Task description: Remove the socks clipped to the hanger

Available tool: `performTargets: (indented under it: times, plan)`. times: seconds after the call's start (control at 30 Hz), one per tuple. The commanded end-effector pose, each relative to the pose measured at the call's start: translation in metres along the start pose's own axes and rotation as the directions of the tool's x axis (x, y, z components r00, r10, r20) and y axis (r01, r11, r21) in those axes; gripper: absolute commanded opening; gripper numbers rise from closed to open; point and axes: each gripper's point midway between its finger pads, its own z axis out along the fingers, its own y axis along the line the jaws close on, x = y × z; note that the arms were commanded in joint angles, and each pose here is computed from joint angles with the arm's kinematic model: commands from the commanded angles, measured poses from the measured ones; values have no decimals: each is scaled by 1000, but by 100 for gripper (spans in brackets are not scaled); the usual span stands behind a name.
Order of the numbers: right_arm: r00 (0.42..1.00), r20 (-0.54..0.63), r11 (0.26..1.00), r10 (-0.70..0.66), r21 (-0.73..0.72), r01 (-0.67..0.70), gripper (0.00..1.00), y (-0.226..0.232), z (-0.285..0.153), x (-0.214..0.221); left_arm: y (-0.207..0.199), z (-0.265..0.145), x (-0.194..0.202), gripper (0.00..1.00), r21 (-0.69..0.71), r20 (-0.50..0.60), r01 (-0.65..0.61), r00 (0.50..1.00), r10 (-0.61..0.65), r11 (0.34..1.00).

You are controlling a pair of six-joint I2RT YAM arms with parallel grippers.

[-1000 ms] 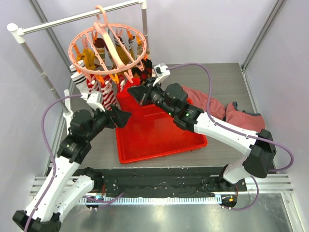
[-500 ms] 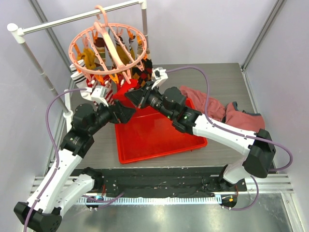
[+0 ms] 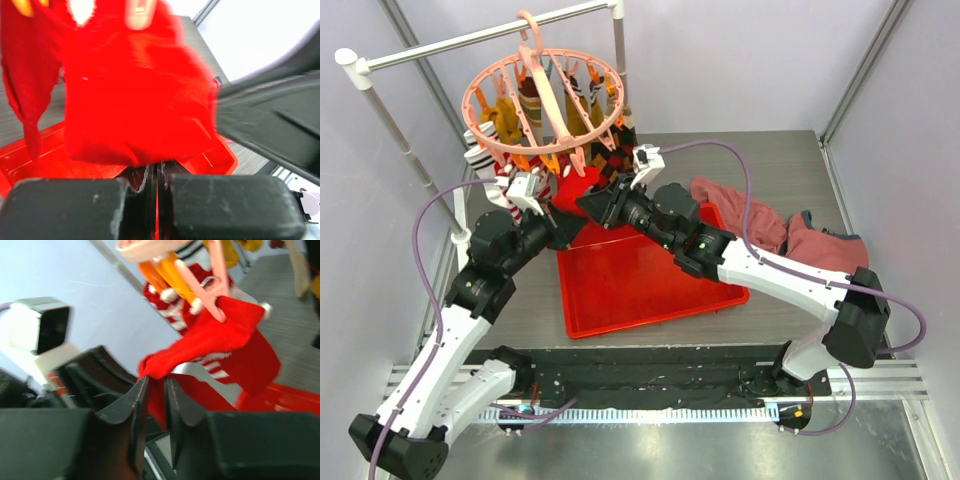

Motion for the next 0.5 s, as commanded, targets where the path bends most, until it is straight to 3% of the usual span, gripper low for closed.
performTargets:
  times: [0.0, 0.03, 0.23, 0.47]
  plan:
    - [997, -5, 991, -72, 110, 73, 34, -3, -3, -21, -15, -15, -15, 0, 62, 70, -46, 997, 41, 997]
    - [996, -8, 989, -89, 122, 89, 44, -4, -4, -24, -14, -16, -12, 0, 61, 64, -47, 997, 43, 997]
    - [976, -27, 962, -214, 169, 215, 71, -2, -3, -44, -19, -16, -4, 0, 96, 21, -52, 999, 50, 994]
    - [942, -36, 940, -335, 58, 336, 77, 8, 16, -71, -27, -19, 0, 0, 139, 8, -55, 998, 55, 989]
